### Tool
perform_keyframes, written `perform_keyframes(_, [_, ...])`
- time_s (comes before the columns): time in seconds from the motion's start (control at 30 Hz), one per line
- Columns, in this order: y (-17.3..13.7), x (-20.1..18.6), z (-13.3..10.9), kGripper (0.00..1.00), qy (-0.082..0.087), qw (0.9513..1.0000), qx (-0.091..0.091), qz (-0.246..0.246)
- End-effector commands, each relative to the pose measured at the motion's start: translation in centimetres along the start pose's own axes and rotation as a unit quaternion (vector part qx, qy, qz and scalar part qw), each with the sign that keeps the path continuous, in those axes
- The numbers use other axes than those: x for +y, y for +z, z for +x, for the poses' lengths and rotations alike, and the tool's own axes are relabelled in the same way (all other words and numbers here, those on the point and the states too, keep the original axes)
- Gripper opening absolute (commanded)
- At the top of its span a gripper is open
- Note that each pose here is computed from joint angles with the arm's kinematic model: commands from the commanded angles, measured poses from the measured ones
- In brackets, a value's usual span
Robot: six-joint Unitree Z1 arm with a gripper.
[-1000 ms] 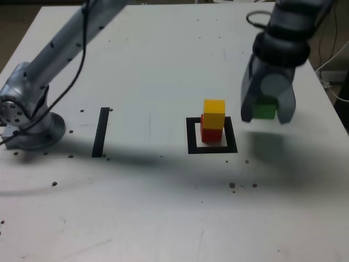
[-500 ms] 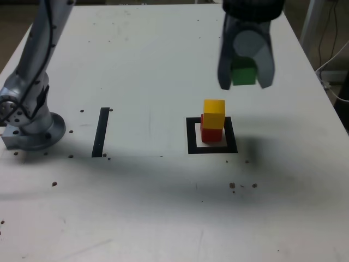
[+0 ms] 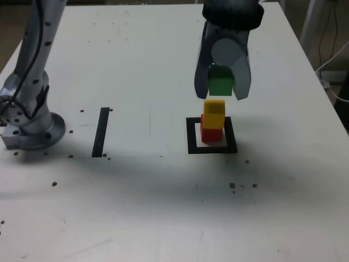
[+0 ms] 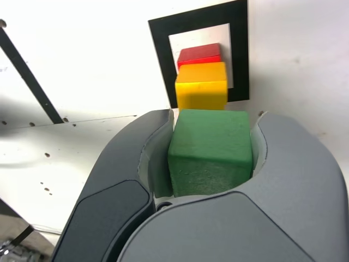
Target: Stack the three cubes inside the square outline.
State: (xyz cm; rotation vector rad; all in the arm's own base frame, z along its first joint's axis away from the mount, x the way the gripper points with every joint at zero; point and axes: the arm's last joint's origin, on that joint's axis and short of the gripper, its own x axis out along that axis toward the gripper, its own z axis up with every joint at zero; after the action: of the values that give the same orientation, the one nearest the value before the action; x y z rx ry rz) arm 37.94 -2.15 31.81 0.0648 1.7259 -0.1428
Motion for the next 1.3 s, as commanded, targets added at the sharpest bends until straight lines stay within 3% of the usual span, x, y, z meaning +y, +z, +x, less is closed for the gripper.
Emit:
perform_keyframes(0.0, [-0.4, -0.1, 0.1, 0.17, -0.004, 0.9999, 0.017, -0.001])
perform_keyframes(0.37, [1.0, 0.0, 2.2, 0.17, -0.019, 0.999, 0.041, 0.003])
perform_keyframes(0.8, [1.3, 0.5, 3.3, 0.18, -0.027, 0.9984, 0.05, 0.001])
perform_keyframes(0.9, [1.3, 0.7, 3.7, 0.33, -0.03, 0.9981, 0.054, 0.0])
perform_keyframes(1.03, [1.2, 0.9, 4.0, 0.78, -0.036, 0.9978, 0.056, -0.001])
perform_keyframes(1.1, [1.1, 0.9, 4.1, 0.94, -0.037, 0.9978, 0.055, 0.0])
perform_keyframes(1.27, [0.8, 1.1, 3.9, 1.0, -0.039, 0.998, 0.05, 0.0])
